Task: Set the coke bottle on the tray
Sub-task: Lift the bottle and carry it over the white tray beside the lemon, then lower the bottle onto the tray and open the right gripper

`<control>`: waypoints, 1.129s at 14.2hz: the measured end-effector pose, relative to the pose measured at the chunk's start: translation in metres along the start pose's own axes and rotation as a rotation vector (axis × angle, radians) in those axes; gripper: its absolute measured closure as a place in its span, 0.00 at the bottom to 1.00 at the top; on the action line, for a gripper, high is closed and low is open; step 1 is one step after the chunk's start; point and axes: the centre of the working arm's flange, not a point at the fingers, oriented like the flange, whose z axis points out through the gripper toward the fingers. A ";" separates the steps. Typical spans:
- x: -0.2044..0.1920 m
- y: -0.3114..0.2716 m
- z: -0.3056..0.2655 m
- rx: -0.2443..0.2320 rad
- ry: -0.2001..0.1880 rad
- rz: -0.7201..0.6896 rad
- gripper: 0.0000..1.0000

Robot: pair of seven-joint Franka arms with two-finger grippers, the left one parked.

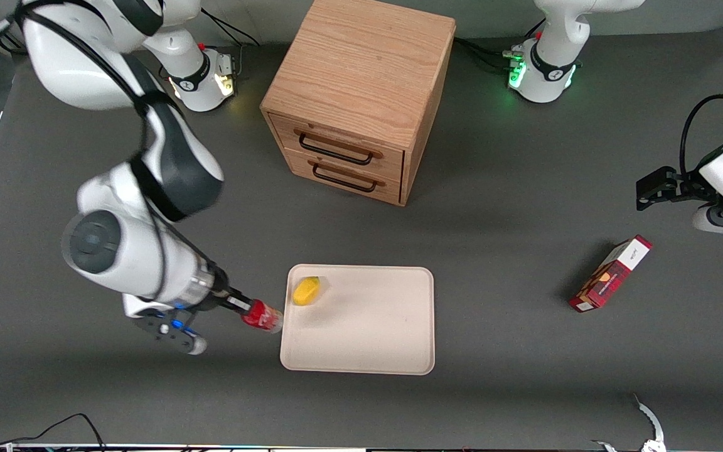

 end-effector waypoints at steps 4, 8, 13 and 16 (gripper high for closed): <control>-0.008 -0.017 0.065 -0.007 0.004 0.065 0.69; -0.010 -0.021 0.086 -0.032 0.036 0.068 0.69; -0.011 -0.024 0.077 -0.021 0.039 0.070 0.27; -0.010 -0.017 0.008 -0.040 0.047 0.023 0.00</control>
